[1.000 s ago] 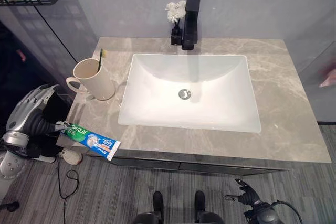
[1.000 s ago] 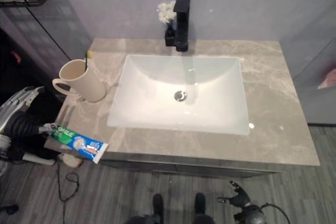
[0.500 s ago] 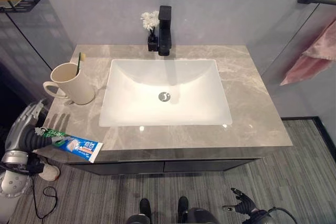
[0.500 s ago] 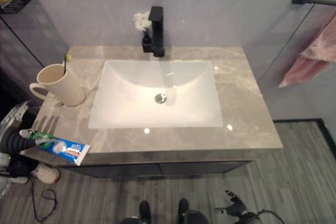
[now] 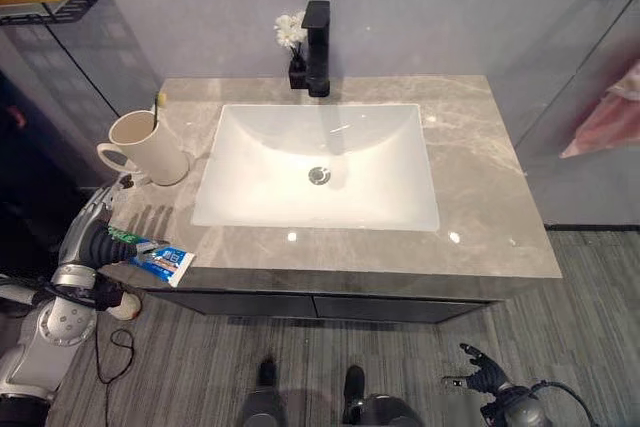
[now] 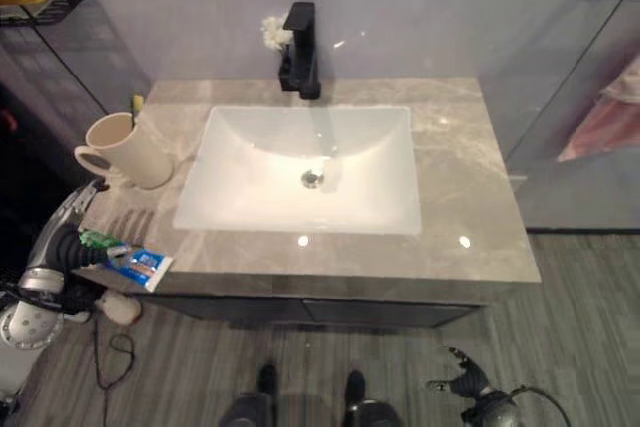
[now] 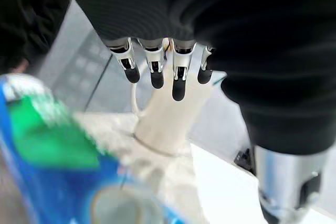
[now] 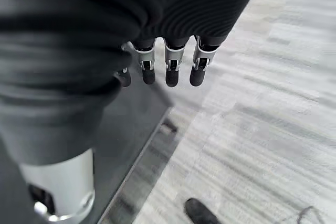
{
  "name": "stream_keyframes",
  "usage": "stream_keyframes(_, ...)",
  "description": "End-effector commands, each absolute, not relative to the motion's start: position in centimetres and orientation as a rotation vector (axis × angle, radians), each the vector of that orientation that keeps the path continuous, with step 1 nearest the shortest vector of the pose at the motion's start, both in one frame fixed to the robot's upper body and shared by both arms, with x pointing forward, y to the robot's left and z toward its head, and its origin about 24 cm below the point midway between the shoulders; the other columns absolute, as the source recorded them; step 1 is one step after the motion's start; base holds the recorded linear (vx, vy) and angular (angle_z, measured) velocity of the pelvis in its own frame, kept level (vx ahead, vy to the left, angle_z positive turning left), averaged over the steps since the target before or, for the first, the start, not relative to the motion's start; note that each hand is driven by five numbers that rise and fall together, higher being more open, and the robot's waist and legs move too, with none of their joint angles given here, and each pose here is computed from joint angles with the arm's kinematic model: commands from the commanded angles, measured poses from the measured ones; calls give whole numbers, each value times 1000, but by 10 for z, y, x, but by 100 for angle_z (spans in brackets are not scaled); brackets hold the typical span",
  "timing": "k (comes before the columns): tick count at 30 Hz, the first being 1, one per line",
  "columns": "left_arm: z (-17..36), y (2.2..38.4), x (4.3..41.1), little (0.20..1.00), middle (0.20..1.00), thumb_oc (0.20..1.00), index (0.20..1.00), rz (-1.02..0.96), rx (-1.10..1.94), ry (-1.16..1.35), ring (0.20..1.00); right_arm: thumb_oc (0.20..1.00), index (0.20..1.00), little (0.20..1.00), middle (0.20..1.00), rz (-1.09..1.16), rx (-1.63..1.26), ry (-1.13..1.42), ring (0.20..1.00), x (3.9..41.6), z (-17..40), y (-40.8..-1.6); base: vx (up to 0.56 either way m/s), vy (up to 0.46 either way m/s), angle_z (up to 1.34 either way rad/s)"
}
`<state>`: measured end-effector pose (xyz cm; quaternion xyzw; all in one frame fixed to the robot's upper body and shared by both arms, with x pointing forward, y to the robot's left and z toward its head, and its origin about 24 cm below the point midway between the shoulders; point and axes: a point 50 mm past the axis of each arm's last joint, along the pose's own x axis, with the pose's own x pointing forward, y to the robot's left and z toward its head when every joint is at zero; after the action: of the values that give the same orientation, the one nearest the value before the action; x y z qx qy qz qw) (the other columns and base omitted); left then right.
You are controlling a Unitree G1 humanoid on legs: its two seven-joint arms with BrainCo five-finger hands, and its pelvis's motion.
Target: Put brush and paste in cup on sink, flatten towel.
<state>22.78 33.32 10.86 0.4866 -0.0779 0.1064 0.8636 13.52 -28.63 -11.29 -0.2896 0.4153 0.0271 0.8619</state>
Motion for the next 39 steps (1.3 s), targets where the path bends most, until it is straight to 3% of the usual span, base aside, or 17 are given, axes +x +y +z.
stream_keyframes(1,139,337,220,1000,1000,1000,1000,271,996,-286,1000,1000,1000,1000,1000,27,-606,864,1000,126,-110,-294,166,459,-67)
stream_keyframes(5,150,332,215,1000,1000,1000,1000,183,1034,-301,1000,1000,1000,1000,1000,-1,-637,893,1000,123,-109,-304,51,456,-5)
stream_keyframes(17,196,334,197,1000,1000,1000,1000,190,1022,-430,1000,1000,1000,1000,1000,137,-697,875,1000,137,-111,-288,-56,297,-49)
stream_keyframes(26,190,337,178,1000,1000,1000,1000,167,1022,-363,1000,1000,1000,1000,1000,142,-709,907,1000,128,-114,-291,13,-24,-12)
stream_keyframes(39,173,309,166,1000,1000,1000,1000,-69,1013,-276,1000,1000,1000,1000,1000,166,-714,919,1000,124,-117,-287,-19,-31,11)
